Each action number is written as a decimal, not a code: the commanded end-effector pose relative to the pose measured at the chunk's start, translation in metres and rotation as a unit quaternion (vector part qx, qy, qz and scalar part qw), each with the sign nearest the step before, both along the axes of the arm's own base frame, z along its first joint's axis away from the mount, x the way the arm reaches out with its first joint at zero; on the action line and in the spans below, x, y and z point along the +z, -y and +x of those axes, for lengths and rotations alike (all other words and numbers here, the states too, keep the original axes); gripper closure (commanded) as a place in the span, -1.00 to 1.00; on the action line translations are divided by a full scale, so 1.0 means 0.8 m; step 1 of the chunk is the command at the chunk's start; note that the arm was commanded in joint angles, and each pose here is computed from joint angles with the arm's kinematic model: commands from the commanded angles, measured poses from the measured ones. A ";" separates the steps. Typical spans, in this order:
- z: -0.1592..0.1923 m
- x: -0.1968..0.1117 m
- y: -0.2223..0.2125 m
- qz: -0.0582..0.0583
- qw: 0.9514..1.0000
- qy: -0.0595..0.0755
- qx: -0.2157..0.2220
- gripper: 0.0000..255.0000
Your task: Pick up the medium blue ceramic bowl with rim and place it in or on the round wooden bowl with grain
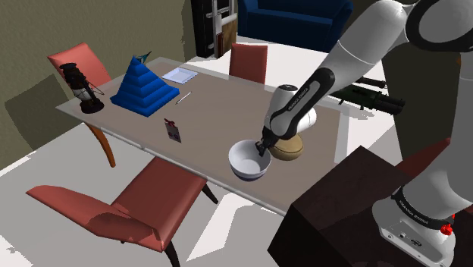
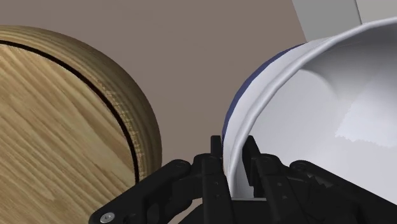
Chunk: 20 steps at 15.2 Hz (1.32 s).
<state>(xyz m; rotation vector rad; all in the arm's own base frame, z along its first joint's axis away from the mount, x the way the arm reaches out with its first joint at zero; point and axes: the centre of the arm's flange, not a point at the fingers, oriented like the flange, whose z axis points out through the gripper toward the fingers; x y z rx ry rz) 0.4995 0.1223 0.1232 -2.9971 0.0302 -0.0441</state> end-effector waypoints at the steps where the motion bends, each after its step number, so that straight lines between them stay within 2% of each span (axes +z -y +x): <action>1: 0.000 0.013 0.001 0.000 1.000 0.000 0.000 1.00; 20: 0.000 0.139 0.001 0.000 1.000 0.000 0.000 1.00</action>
